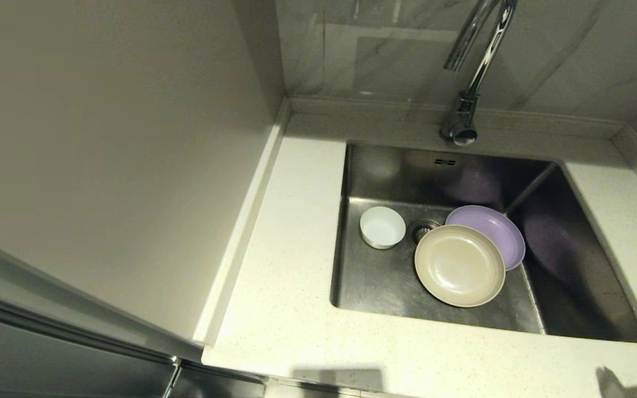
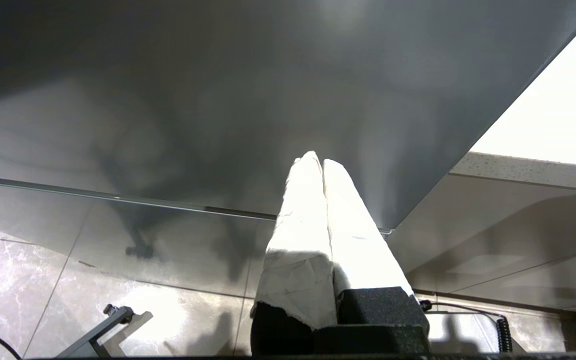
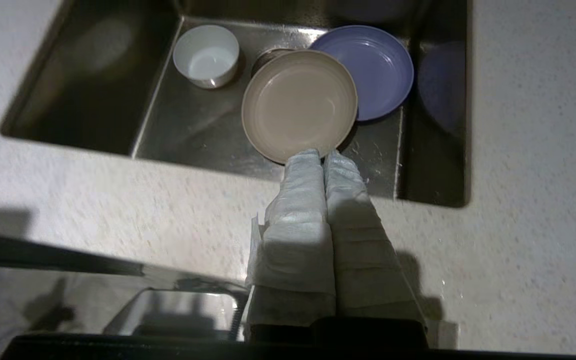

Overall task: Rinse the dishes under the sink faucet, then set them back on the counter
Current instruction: Turn on the faucet

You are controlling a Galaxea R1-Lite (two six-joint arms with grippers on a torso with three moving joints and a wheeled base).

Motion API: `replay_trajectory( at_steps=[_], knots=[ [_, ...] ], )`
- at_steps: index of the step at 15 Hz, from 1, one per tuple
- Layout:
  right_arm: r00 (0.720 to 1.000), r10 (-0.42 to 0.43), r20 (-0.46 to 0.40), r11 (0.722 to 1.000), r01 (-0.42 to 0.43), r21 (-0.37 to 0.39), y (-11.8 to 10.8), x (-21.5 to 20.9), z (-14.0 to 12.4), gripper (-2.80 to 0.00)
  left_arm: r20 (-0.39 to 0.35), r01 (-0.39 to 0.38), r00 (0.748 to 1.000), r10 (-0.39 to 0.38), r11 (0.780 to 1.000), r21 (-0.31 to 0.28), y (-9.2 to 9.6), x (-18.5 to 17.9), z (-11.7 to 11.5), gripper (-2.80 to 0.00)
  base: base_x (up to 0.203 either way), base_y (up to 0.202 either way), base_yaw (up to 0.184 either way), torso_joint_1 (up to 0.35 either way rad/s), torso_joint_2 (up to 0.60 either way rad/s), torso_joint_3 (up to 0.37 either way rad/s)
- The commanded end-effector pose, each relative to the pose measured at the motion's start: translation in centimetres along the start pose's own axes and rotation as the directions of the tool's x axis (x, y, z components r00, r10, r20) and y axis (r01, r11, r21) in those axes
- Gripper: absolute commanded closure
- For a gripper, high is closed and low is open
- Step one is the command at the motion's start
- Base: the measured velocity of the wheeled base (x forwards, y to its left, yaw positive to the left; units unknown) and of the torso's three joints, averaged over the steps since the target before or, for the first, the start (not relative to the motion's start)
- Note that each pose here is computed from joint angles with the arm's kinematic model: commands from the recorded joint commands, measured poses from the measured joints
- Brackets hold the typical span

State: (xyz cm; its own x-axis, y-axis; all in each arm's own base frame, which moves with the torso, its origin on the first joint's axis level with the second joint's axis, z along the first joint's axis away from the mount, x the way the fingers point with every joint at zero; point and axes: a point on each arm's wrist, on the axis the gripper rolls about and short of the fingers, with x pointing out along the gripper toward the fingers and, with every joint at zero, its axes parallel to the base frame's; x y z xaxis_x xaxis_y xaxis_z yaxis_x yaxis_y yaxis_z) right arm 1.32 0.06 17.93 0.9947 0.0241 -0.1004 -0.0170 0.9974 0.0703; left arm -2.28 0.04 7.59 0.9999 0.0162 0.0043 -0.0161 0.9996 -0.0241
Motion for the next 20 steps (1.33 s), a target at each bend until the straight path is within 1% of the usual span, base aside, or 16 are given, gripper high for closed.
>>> replay_trajectory(
  at_steps=[1, 3, 5, 6, 8, 9, 11, 12, 14, 15, 18, 20],
  knots=[
    [0.992, -0.008, -0.125, 0.999, 0.013, 0.041, 0.1, 4.1, 3.1, 0.0, 0.002, -0.001, 1.0, 0.001, 1.0, -0.001, 0.0, 0.0, 0.0, 0.0, 0.0, 0.0, 0.0, 0.0, 0.0, 0.0],
    [0.991, -0.008, -0.136, 0.995, 0.021, 0.097, 0.3, 6.9, 6.3, 0.0, 0.002, -0.001, 1.0, 0.001, 1.0, -0.001, 0.0, 0.0, 0.0, 0.0, 0.0, 0.0, 0.0, 0.0, 0.0, 0.0],
    [0.995, -0.002, -0.099, 0.983, 0.019, 0.18, 0.5, 10.2, 10.7, 0.0, 0.002, -0.001, 1.0, 0.001, 1.0, -0.001, 0.0, 0.0, 0.0, 0.0, 0.0, 0.0, 0.0, 0.0, 0.0, 0.0],
    [0.998, -0.002, -0.063, 0.975, 0.016, 0.223, 0.7, 11.6, 12.9, 0.0, 0.002, -0.001, 1.0, 0.001, 1.0, -0.001, 0.0, 0.0, 0.0, 0.0, 0.0, 0.0, 0.0, 0.0, 0.0, 0.0],
    [0.998, -0.017, 0.052, 0.95, 0.0, 0.313, 0.7, 14.9, 18.2, 0.0, 0.002, -0.001, 1.0, 0.001, 1.0, -0.001, 0.0, 0.0, 0.0, 0.0, 0.0, 0.0, 0.0, 0.0, 0.0, 0.0],
    [0.995, -0.033, 0.094, 0.938, -0.001, 0.346, 0.3, 17.4, 20.2, 0.0, 0.002, -0.001, 1.0, 0.001, 1.0, -0.001, 0.0, 0.0, 0.0, 0.0, 0.0, 0.0, 0.0, 0.0, 0.0, 0.0],
    [0.984, -0.057, 0.169, 0.92, -0.014, 0.393, -0.9, 22.1, 22.9, 0.0, 0.002, -0.001, 1.0, 0.001, 1.0, -0.001, 0.0, 0.0, 0.0, 0.0, 0.0, 0.0, 0.0, 0.0, 0.0, 0.0],
    [0.978, -0.059, 0.202, 0.912, -0.029, 0.409, -1.5, 24.1, 23.9, 0.0, 0.002, -0.001, 1.0, 0.001, 1.0, -0.001, 0.0, 0.0, 0.0, 0.0, 0.0, 0.0, 0.0, 0.0, 0.0, 0.0],
    [0.969, -0.056, 0.239, 0.901, -0.054, 0.431, -2.8, 28.0, 24.7, 0.0, 0.002, -0.001, 1.0, 0.001, 1.0, -0.001, 0.0, 0.0, 0.0, 0.0, 0.0, 0.0, 0.0, 0.0, 0.0, 0.0],
    [0.967, -0.038, 0.253, 0.898, -0.078, 0.432, -3.3, 29.6, 24.9, 0.0, 0.002, -0.001, 1.0, 0.001, 1.0, -0.001, 0.0, 0.0, 0.0, 0.0, 0.0, 0.0, 0.0, 0.0, 0.0, 0.0],
    [0.961, 0.066, 0.267, 0.886, -0.18, 0.427, -4.0, 33.4, 24.2, 0.0, 0.002, -0.001, 1.0, 0.001, 1.0, -0.001, 0.0, 0.0, 0.0, 0.0, 0.0, 0.0, 0.0, 0.0, 0.0, 0.0],
    [0.935, 0.178, 0.306, 0.883, -0.288, 0.369, -4.1, 35.3, 23.5, 0.0, 0.002, -0.001, 1.0, 0.001, 1.0, -0.001, 0.0, 0.0, 0.0, 0.0, 0.0, 0.0, 0.0, 0.0, 0.0, 0.0]
  ],
)
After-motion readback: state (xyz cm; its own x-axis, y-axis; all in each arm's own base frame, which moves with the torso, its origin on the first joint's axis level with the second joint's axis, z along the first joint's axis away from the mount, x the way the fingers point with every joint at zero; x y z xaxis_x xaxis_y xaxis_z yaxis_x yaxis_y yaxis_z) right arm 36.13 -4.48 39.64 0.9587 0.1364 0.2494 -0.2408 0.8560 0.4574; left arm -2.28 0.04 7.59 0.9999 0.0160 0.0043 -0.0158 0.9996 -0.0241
